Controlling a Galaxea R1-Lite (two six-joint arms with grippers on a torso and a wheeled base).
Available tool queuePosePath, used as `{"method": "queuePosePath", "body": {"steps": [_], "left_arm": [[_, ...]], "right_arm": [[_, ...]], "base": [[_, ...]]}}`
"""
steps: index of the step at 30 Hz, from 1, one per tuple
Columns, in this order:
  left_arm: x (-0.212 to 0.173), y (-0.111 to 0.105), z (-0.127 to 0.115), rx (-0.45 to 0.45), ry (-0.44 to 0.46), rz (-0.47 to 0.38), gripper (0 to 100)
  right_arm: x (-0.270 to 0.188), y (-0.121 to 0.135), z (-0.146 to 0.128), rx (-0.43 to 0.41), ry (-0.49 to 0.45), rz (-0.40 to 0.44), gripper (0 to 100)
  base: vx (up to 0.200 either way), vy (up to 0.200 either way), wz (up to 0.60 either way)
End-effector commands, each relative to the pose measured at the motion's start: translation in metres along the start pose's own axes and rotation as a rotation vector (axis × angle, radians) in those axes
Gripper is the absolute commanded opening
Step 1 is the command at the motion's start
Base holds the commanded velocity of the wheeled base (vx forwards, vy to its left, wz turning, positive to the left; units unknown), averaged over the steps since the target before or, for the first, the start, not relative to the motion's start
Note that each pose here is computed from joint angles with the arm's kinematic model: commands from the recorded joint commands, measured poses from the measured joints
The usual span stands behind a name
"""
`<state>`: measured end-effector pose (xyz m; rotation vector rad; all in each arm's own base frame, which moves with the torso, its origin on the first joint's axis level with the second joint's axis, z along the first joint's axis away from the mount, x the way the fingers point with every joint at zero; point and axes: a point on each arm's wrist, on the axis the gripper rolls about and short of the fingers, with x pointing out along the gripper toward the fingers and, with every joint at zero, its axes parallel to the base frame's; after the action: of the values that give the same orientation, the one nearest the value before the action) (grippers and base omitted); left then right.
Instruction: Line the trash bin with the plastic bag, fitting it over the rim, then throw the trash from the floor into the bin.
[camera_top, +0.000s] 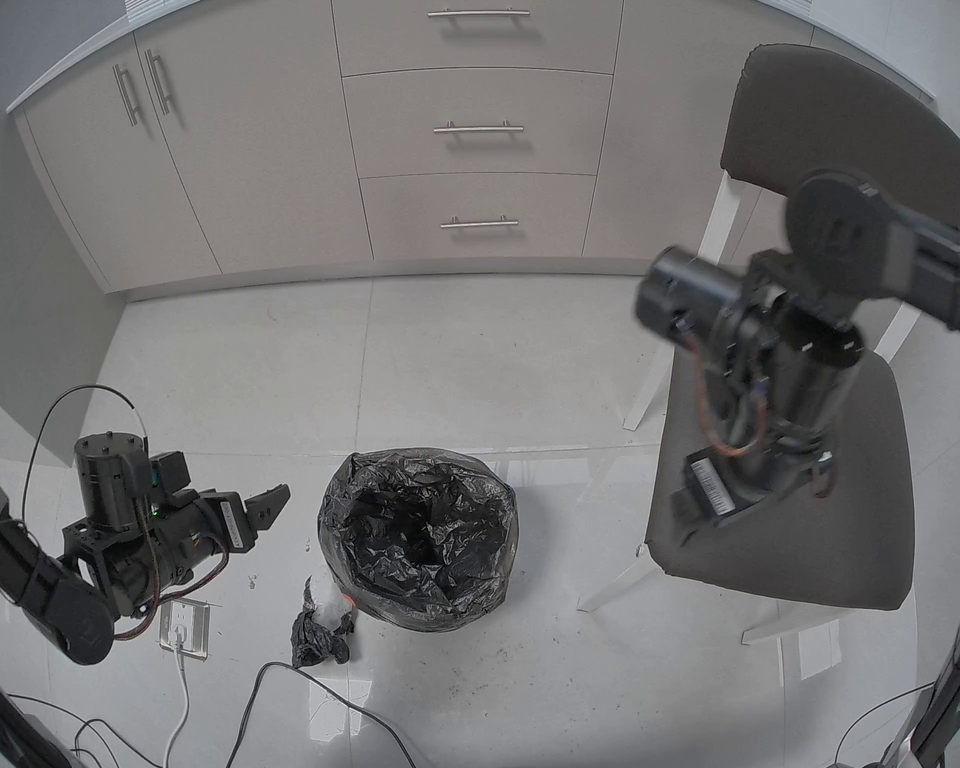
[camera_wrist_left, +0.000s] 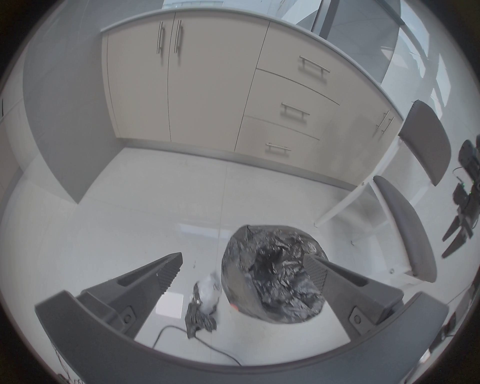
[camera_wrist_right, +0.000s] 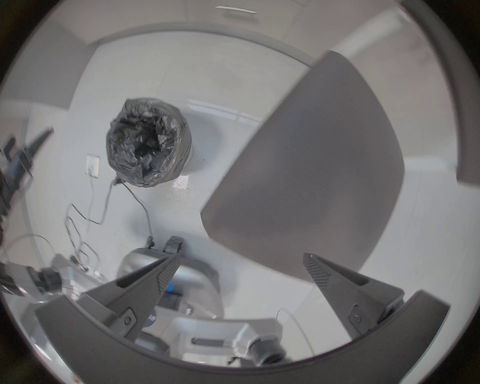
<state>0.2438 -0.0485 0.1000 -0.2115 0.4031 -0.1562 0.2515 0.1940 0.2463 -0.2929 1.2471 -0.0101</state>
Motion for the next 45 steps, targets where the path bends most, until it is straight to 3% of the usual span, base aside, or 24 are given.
{"method": "queuePosePath", "body": {"steps": [1, 4, 5, 7, 11, 15, 19, 23, 25, 28, 29, 30, 33, 38, 45], "left_arm": [[-0.066, -0.019, -0.013, -0.056, 0.074, -0.142, 100], [-0.072, -0.02, -0.014, -0.054, 0.125, -0.153, 100], [-0.073, -0.021, -0.012, -0.054, 0.139, -0.153, 100], [-0.073, -0.022, -0.008, -0.07, 0.156, -0.15, 100], [-0.072, -0.025, 0.0, -0.142, 0.176, -0.149, 100], [-0.073, -0.024, -0.002, -0.155, 0.252, -0.133, 100], [-0.053, -0.018, -0.007, -0.156, 0.314, -0.08, 100], [0.003, 0.001, -0.007, -0.168, 0.334, 0.011, 100], [0.038, 0.015, -0.007, -0.174, 0.294, 0.053, 100], [0.094, 0.041, -0.001, -0.192, 0.152, 0.136, 100], [0.097, 0.042, 0.0, -0.193, 0.141, 0.14, 100], [0.126, 0.059, 0.004, -0.196, 0.075, 0.179, 100], [0.164, 0.081, 0.018, -0.2, 0.018, 0.209, 100], [0.2, 0.09, 0.042, -0.203, 0.015, 0.221, 100], [0.256, 0.101, 0.062, -0.213, 0.077, 0.244, 100]], "right_arm": [[-0.119, -0.109, -0.099, 0.385, -0.188, 0.241, 100], [-0.149, -0.139, -0.134, 0.473, -0.365, 0.326, 100], [-0.162, -0.152, -0.147, 0.535, -0.482, 0.37, 100], [-0.165, -0.162, -0.161, 0.597, -0.603, 0.385, 100], [-0.141, -0.166, -0.171, 0.716, -0.744, 0.287, 100], [-0.121, -0.167, -0.191, 0.781, -0.855, 0.192, 100], [-0.108, -0.169, -0.22, 0.813, -0.921, 0.124, 100], [-0.097, -0.17, -0.242, 0.811, -0.961, 0.1, 100], [-0.092, -0.169, -0.246, 0.825, -0.986, 0.1, 100], [-0.083, -0.166, -0.242, 0.822, -1.015, 0.086, 100], [-0.082, -0.166, -0.241, 0.82, -1.017, 0.086, 100], [-0.075, -0.164, -0.237, 0.798, -1.026, 0.073, 100], [-0.067, -0.161, -0.227, 0.758, -1.074, 0.061, 100], [-0.06, -0.158, -0.209, 0.736, -1.133, 0.049, 100], [-0.055, -0.155, -0.204, 0.717, -1.121, 0.064, 100]], "base": [[0.0, 0.0, 0.0], [0.0, 0.0, 0.0], [0.0, 0.0, 0.0], [0.0, 0.0, 0.0], [0.0, 0.0, 0.0], [0.0, 0.0, 0.0], [0.0, 0.0, 0.0], [0.0, 0.0, 0.0], [0.0, 0.0, 0.0], [0.0, 0.0, 0.0], [0.0, 0.0, 0.0], [0.0, 0.0, 0.0], [0.0, 0.0, 0.0], [0.0, 0.0, 0.0], [0.0, 0.0, 0.0]]}}
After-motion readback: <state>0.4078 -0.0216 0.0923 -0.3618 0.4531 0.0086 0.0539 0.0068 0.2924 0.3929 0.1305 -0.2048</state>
